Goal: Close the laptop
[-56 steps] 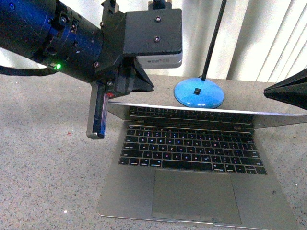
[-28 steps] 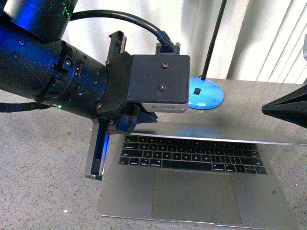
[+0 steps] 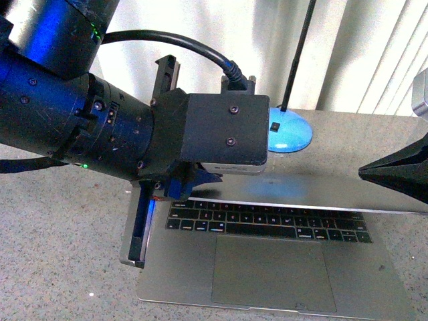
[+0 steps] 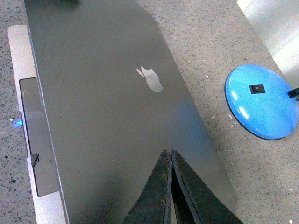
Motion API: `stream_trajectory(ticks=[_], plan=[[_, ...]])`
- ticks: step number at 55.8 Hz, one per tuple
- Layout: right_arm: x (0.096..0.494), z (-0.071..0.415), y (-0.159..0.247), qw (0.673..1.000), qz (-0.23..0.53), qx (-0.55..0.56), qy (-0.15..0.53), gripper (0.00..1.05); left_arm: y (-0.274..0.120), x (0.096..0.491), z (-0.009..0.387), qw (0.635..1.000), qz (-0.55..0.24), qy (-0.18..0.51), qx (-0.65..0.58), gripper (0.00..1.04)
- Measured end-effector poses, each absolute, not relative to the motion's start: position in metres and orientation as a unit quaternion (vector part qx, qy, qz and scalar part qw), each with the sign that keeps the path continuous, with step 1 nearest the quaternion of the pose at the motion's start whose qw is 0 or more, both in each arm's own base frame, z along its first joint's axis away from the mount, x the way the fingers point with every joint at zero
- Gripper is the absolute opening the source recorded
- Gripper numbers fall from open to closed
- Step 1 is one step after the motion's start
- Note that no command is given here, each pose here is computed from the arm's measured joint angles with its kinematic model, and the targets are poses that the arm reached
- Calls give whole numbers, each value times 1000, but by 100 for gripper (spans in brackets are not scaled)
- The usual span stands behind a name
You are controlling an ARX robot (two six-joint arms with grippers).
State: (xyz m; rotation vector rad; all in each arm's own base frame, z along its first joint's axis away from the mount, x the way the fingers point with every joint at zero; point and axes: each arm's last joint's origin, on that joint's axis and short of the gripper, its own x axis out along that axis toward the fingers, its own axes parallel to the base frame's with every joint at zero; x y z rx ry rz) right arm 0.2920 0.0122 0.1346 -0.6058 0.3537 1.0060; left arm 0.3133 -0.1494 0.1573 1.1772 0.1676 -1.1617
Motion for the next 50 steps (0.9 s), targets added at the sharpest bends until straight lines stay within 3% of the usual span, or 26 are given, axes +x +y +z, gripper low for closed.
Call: stream_trajectory(ticks=[50], plan=[[282,103,22,812,488,-266,179,3,-146,299,127,672,-528,95,510,4]])
